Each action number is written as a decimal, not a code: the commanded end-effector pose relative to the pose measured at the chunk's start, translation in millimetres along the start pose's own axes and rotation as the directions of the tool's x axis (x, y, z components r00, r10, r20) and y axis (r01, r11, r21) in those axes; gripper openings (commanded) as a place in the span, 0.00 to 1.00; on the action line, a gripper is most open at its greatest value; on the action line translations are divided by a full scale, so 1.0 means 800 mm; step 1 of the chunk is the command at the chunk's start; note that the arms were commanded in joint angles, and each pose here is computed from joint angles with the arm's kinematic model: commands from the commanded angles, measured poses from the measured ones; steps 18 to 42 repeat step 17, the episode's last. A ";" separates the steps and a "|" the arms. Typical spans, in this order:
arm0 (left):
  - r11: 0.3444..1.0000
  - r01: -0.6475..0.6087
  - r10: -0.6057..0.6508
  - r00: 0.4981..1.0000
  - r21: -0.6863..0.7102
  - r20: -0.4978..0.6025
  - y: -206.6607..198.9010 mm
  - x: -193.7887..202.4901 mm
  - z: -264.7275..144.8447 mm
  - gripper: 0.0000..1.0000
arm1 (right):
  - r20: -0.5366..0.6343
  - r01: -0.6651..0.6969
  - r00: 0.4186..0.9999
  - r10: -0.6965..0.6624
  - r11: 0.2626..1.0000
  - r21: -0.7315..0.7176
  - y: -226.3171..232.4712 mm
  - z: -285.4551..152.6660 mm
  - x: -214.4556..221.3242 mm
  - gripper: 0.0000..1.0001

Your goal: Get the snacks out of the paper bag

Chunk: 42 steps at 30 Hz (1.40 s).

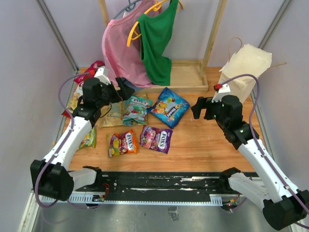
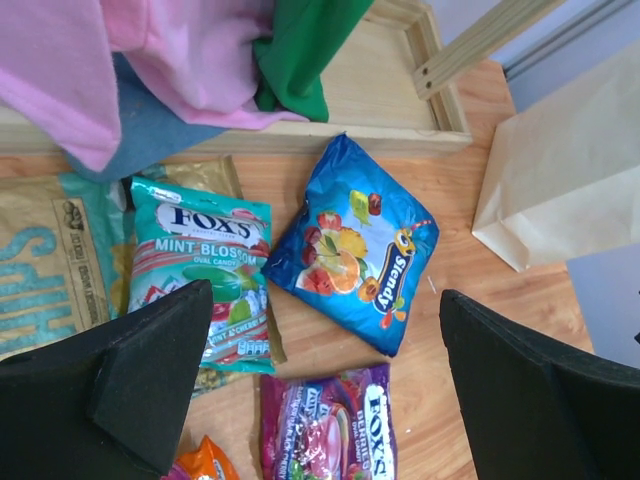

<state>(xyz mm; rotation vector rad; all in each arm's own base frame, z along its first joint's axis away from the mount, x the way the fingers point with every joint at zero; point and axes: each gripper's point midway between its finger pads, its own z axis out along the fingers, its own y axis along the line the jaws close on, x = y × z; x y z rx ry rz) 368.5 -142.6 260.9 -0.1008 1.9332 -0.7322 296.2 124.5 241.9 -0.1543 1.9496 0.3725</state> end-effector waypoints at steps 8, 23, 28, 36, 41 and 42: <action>0.998 -0.055 0.057 0.995 -0.032 0.087 0.001 -0.020 -0.020 1.00 | 0.016 0.043 0.999 -0.044 0.998 0.054 -0.011 0.002 -0.006 0.98; 0.998 -0.061 0.063 0.994 -0.026 0.092 0.000 -0.020 -0.023 1.00 | -0.016 0.052 0.999 -0.052 0.998 0.041 -0.009 0.008 0.005 0.99; 0.998 -0.061 0.063 0.994 -0.026 0.092 0.000 -0.020 -0.023 1.00 | -0.016 0.052 0.999 -0.052 0.998 0.041 -0.009 0.008 0.005 0.99; 0.998 -0.061 0.063 0.994 -0.026 0.092 0.000 -0.020 -0.023 1.00 | -0.016 0.052 0.999 -0.052 0.998 0.041 -0.009 0.008 0.005 0.99; 0.998 -0.061 0.063 0.994 -0.026 0.092 0.000 -0.020 -0.023 1.00 | -0.016 0.052 0.999 -0.052 0.998 0.041 -0.009 0.008 0.005 0.99; 0.998 -0.061 0.063 0.994 -0.026 0.092 0.000 -0.020 -0.023 1.00 | -0.016 0.052 0.999 -0.052 0.998 0.041 -0.009 0.008 0.005 0.99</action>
